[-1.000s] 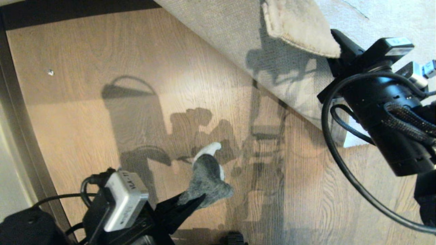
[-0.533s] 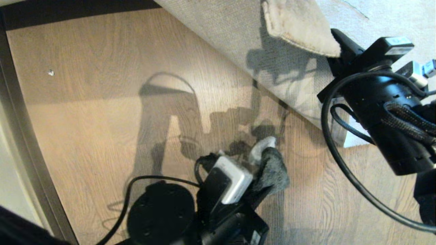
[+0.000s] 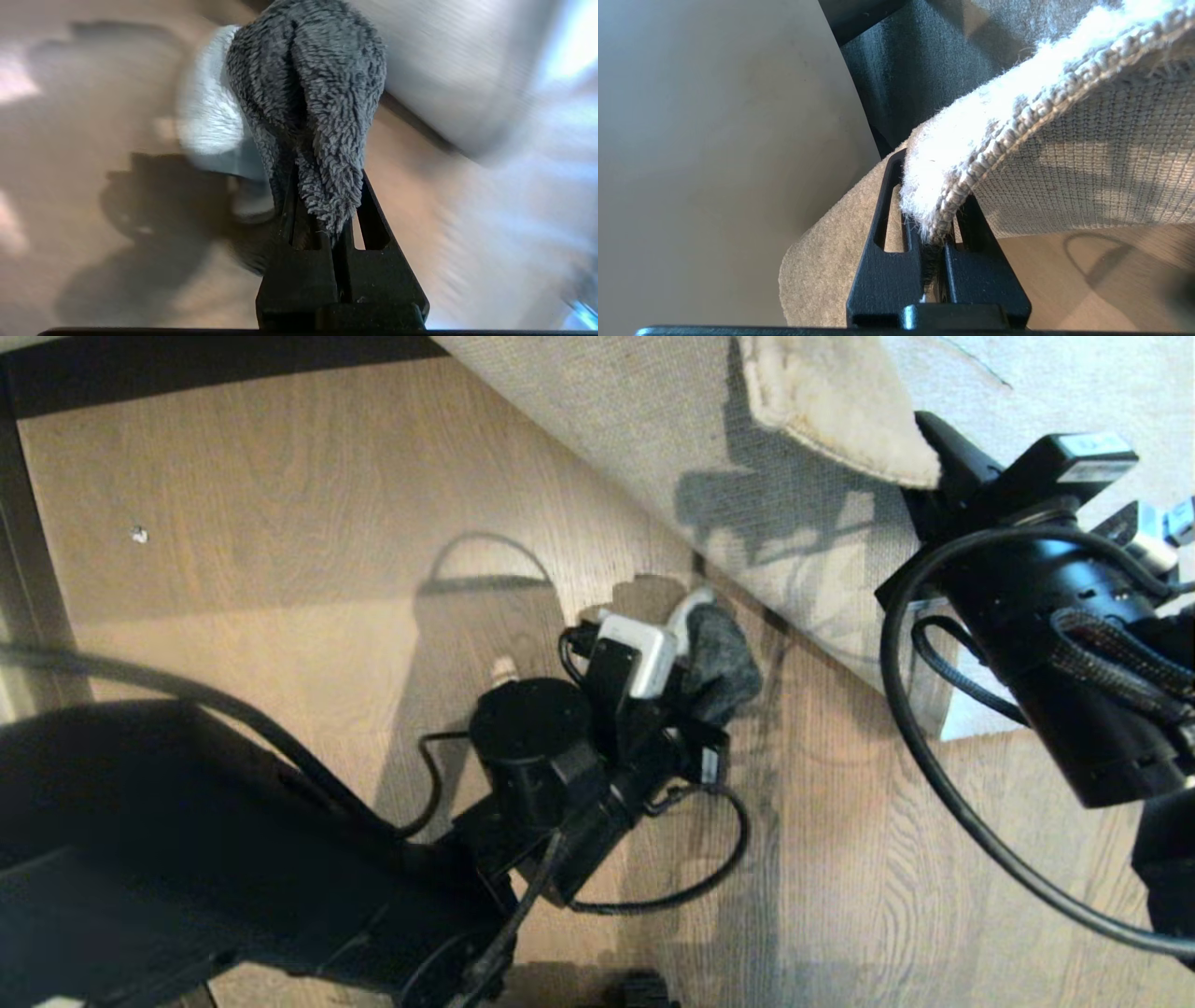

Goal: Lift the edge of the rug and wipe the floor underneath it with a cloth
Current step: Wipe the floor under the carpet with a rag

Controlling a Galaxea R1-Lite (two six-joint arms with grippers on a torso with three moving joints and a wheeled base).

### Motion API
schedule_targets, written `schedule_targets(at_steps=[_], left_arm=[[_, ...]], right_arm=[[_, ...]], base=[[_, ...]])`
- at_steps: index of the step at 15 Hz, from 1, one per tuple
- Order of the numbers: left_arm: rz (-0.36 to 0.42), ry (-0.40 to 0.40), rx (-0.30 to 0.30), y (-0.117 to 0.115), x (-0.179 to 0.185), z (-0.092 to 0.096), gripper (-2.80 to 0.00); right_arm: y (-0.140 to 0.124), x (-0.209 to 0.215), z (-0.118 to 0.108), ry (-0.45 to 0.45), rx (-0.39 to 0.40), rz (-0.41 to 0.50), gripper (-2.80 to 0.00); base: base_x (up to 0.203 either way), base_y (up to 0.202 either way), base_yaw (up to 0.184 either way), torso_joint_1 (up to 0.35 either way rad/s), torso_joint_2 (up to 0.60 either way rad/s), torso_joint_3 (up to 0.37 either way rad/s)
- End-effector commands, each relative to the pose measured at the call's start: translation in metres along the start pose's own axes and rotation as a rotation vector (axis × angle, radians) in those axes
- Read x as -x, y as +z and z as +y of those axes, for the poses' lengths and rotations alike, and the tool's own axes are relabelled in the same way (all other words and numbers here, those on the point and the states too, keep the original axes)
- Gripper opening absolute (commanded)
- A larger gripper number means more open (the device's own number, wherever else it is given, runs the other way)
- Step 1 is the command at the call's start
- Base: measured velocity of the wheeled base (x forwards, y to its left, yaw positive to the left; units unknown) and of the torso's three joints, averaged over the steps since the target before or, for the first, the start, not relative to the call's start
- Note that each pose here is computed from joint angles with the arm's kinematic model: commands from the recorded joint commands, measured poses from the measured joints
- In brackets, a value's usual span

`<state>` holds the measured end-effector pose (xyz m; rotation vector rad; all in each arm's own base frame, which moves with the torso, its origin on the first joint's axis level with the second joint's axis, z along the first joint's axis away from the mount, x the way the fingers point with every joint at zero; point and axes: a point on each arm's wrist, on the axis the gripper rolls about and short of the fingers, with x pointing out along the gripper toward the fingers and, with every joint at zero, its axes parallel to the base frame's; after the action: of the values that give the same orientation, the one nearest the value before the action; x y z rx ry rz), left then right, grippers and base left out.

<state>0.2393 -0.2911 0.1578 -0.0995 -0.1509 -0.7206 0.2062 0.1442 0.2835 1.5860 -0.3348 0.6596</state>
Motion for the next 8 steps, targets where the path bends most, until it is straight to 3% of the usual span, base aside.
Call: schedule_targets(at_steps=[1,5,8], left_arm=[[-0.079,0.098,-0.009,0.023,-0.007,0.037,-2.8],[-0.168,0.187,-0.026,0.061,0.009,0.07,-2.8],[-0.182,0.203,-0.035,0.087,0.03,0.074,-2.8]], right_arm=[[0.002,0.0,0.004,0.039,-0.02,-0.016,-2.8],[0.003,0.001,0.008,0.051,-0.026,-0.015,-2.8],[0.003,0.001,0.009,0.053,-0.028,-0.014,-2.8]], base=[[0.0,0.0,0.0,0.0,0.0,0.0],[0.0,0.0,0.0,0.0,0.0,0.0],[0.0,0.0,0.0,0.0,0.0,0.0]])
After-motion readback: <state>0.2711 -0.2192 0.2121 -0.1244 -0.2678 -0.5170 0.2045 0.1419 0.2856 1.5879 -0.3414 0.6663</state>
